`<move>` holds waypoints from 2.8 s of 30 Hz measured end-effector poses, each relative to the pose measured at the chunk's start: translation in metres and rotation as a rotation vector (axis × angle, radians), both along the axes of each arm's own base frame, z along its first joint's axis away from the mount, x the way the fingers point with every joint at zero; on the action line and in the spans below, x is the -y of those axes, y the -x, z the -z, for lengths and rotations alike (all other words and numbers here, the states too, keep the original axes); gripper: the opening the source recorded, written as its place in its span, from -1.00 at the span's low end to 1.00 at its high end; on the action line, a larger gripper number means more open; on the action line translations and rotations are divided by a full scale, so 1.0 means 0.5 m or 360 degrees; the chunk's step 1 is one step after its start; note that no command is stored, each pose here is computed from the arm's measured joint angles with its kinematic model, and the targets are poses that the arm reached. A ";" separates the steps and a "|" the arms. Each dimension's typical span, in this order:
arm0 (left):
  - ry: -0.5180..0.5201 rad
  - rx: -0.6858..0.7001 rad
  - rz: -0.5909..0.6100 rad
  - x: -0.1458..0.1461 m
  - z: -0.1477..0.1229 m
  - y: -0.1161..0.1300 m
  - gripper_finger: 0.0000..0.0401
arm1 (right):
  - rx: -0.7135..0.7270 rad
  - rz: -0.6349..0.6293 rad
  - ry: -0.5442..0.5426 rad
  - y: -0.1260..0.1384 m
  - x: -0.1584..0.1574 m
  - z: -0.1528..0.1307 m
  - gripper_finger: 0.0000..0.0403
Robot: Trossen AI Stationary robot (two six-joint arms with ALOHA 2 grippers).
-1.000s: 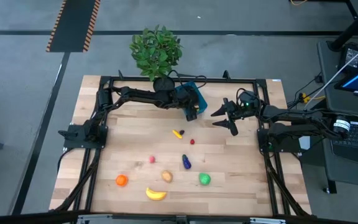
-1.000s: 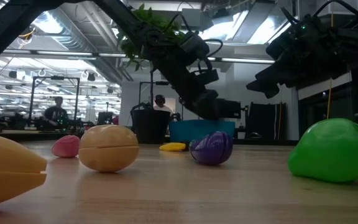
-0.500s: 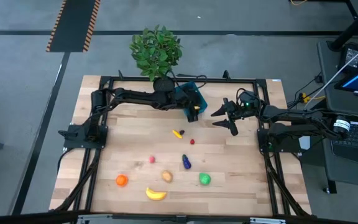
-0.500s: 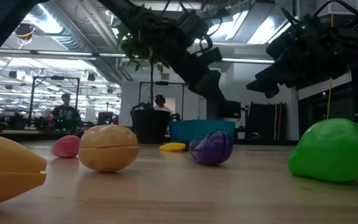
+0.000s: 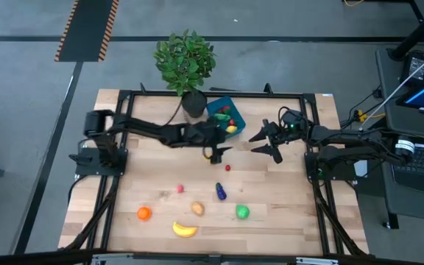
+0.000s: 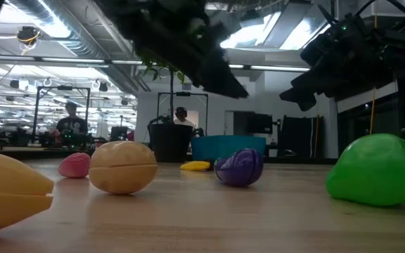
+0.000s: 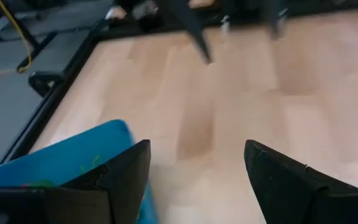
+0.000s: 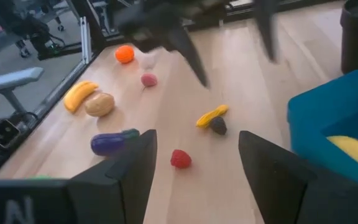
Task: Pick and placing Produce into tupperware
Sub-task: Put the raspberry into the blue bin
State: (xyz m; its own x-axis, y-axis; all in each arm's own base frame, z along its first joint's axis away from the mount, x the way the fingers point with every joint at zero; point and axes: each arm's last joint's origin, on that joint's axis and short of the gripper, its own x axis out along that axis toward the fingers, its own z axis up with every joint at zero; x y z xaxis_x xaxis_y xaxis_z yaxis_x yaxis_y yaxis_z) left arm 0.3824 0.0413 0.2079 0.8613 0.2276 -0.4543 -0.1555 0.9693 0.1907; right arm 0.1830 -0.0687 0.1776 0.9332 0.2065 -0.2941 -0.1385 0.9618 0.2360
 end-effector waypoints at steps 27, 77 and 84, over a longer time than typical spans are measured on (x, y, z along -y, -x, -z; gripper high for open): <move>0.0131 0.0493 0.0201 0.137 0.080 0.314 0.26 | 0.0080 -0.0012 -0.0014 -0.036 -0.101 -0.017 0.14; 0.0383 0.0477 0.0428 0.181 0.127 0.436 0.26 | -0.0975 0.0172 0.0349 -0.273 -0.197 0.032 0.14; 0.0377 0.0448 0.0426 0.181 0.130 0.436 0.26 | -0.1031 0.0201 0.0345 -0.282 -0.183 0.061 0.14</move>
State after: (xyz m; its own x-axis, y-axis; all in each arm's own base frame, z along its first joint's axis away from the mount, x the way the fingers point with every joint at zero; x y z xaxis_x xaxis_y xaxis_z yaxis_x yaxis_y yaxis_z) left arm 0.1643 -0.0492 0.1429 0.9731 -0.1017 -0.2067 0.0923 0.9942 -0.0548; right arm 0.3241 0.0229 0.1471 0.5688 -0.0184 -0.8223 0.0813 0.9961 0.0340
